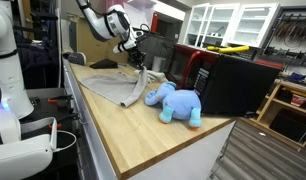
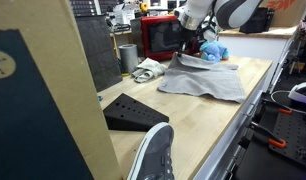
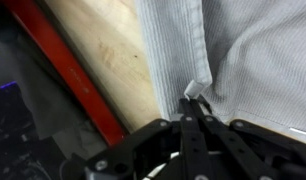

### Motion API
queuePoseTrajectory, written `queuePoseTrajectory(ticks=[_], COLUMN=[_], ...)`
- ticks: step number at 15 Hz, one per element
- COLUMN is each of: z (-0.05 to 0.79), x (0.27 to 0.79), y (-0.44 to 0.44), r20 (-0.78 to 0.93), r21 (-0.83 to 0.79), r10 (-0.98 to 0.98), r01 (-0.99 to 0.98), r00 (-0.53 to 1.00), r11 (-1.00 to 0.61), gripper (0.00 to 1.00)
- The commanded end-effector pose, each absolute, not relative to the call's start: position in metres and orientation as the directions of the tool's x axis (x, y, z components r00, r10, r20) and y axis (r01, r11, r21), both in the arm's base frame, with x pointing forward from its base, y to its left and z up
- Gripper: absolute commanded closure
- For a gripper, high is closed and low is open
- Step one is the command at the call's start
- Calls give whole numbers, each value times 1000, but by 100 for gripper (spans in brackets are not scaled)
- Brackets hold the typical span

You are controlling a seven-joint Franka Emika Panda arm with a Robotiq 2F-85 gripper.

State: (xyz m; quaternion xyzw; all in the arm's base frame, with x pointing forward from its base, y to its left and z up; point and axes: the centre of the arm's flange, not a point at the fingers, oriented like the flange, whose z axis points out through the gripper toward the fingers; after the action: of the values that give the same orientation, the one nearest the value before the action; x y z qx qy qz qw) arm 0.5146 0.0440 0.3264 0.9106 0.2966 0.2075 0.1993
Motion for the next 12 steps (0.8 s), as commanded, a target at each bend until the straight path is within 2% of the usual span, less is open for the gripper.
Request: queuePoseTrajectory(ticks=[1,11,12], z=[326,297,295], x=[518,562,566], y=[35,-22,-22], r20=[253,167,180], r21=[572,722,740], r10=[737,776,780], r01=[517,461,440], r00=[627,608,599], r11=[-637,-516,-509], gripper=[100,100,93])
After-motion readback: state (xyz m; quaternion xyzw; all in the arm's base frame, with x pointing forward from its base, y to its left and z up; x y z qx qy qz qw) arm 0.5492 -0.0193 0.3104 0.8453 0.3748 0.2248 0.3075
